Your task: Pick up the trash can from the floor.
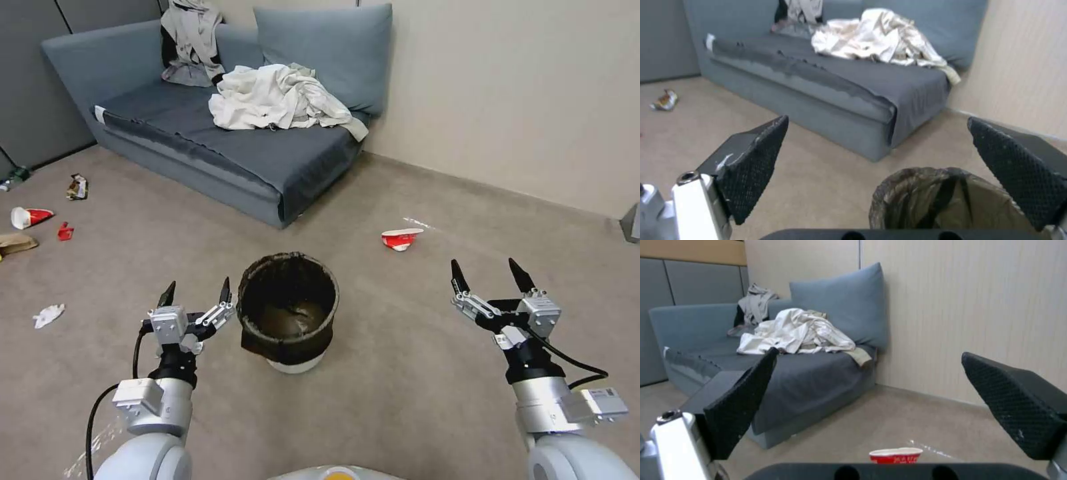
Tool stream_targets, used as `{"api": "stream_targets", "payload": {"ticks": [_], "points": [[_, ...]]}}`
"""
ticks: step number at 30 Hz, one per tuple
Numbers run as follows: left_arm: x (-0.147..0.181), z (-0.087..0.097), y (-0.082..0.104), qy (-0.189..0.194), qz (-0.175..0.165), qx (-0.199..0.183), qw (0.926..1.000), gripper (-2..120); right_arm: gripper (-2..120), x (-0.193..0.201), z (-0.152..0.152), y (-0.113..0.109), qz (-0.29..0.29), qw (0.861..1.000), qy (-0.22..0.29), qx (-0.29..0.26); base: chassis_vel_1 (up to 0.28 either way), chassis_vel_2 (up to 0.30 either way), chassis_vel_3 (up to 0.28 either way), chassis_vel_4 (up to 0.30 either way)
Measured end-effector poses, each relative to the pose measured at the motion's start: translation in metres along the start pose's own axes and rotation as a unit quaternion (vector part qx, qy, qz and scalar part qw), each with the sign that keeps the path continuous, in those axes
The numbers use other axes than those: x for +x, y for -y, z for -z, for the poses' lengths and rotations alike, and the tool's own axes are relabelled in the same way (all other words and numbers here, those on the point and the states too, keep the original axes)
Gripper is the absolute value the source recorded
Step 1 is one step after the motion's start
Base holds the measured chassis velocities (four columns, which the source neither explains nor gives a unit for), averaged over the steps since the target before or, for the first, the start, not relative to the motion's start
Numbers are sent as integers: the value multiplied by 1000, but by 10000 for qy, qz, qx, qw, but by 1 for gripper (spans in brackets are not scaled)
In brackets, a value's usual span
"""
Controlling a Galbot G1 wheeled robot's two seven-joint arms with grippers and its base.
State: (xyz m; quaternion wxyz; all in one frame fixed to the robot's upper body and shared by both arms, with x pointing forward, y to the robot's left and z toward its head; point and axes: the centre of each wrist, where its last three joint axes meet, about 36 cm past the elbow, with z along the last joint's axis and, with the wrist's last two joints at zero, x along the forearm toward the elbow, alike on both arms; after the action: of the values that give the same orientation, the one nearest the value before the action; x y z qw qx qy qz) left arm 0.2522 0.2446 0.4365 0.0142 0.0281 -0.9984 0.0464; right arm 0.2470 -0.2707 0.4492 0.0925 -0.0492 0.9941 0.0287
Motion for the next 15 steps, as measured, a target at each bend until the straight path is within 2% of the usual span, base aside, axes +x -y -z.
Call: {"api": "stream_targets", "payload": {"ticks": [4, 6, 7, 8, 12, 13, 15], "points": [[-9, -2, -2, -149, -52, 56, 9999, 100, 100, -1, -1, 0, 14, 10000, 36, 18, -30, 25, 33, -37], [-23, -3, -4, -462, -79, 194, 9987, 100, 100, -1, -1, 1, 21, 10000, 47, 25, 0, 0, 0, 0], [-32, -2, -4, -757, -109, 312, 9966, 100, 100, -1, -1, 1, 23, 10000, 47, 26, 0, 0, 0, 0], [-32, -2, -4, -757, -109, 312, 9966, 100, 100, -1, -1, 1, 23, 10000, 47, 26, 0, 0, 0, 0], [-57, -4, 0, -1648, -145, 565, 9846, 100, 100, 1, -1, 1, 18, 10000, 21, 40, 0, 0, 0, 0], [-57, -4, 0, -1648, -145, 565, 9846, 100, 100, 1, -1, 1, 18, 10000, 21, 40, 0, 0, 0, 0], [-70, -10, 2, -1908, -147, 610, 9796, 100, 100, 2, -1, 3, -2, 10000, 12, 67, 0, 0, 0, 0]]}}
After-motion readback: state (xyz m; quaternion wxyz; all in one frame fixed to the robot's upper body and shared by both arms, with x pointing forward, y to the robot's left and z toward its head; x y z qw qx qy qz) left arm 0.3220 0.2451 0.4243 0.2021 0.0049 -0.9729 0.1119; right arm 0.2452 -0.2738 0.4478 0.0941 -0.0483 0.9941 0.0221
